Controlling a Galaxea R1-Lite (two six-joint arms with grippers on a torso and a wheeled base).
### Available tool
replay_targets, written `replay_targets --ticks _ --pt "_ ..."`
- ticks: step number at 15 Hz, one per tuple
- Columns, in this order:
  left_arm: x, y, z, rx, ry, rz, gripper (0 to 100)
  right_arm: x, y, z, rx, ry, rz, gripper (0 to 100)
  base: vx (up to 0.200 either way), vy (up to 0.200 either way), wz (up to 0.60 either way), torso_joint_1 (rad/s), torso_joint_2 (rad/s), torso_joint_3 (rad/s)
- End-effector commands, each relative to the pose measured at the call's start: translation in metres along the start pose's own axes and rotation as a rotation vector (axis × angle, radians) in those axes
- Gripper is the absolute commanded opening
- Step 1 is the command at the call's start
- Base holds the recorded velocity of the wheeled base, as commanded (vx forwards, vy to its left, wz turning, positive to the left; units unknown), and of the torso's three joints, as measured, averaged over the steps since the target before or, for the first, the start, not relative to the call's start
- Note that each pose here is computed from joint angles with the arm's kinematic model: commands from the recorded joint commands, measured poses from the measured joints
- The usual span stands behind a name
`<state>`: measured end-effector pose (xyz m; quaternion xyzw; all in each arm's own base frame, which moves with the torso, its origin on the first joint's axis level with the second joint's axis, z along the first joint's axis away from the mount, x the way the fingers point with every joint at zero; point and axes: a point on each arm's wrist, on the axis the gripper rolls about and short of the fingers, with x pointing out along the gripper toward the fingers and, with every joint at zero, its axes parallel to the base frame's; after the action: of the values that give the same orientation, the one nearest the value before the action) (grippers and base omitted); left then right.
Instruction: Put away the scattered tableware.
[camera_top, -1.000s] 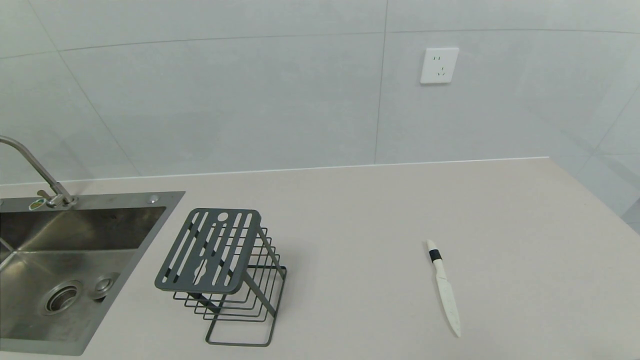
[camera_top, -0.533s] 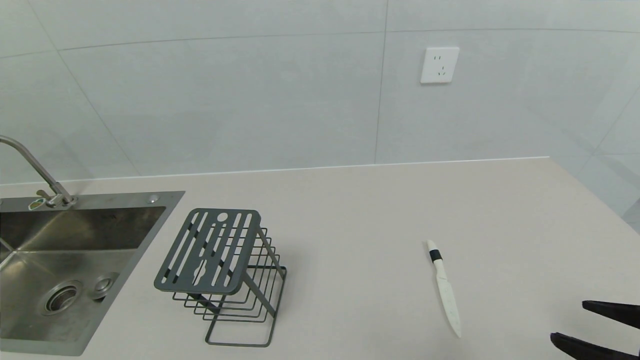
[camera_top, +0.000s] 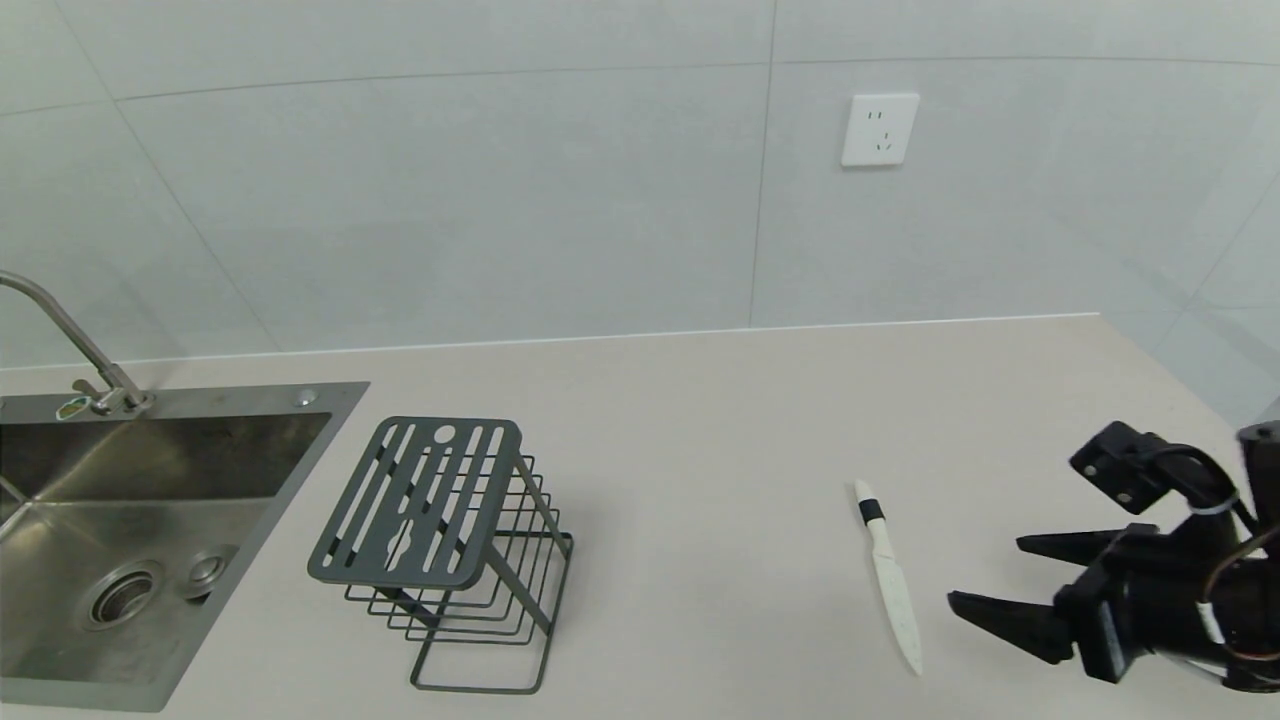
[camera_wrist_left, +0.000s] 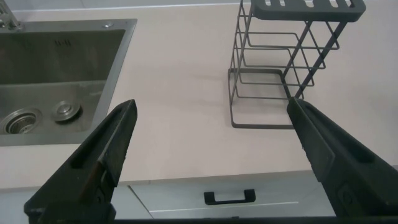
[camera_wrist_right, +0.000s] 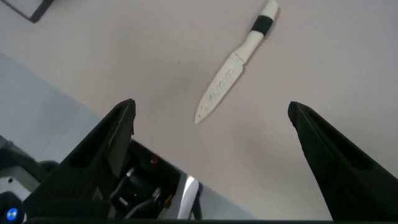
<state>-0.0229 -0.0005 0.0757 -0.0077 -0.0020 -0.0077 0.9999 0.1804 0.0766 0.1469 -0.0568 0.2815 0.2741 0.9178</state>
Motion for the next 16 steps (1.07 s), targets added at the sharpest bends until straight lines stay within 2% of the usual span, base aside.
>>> replay_targets --ticks 1,3,8,13,16 --pt "0.0 0.0 0.0 -0.001 0.001 0.0 100 0.04 0.012 -0.005 0.039 0.105 0.013 100 0.0 0.0 0.0 0.0 0.0 0.0" --pt "0.0 0.0 0.0 -0.001 -0.001 0.0 100 0.056 0.011 -0.003 0.102 0.107 -0.048 100 0.0 0.0 0.0 0.0 0.0 0.0" --pt "0.0 0.0 0.0 0.0 0.001 0.0 100 0.089 0.004 0.002 0.132 0.14 -0.21 100 0.0 0.0 0.0 0.0 0.0 0.0" --pt "0.0 0.0 0.0 -0.001 0.001 0.0 100 0.139 -0.004 0.012 0.092 0.158 -0.271 100 0.0 0.0 0.0 0.0 0.0 0.0" --pt "0.0 0.0 0.0 -0.001 -0.001 0.0 100 0.151 -0.008 0.006 0.062 0.193 -0.282 100 0.0 0.0 0.0 0.0 0.0 0.0"
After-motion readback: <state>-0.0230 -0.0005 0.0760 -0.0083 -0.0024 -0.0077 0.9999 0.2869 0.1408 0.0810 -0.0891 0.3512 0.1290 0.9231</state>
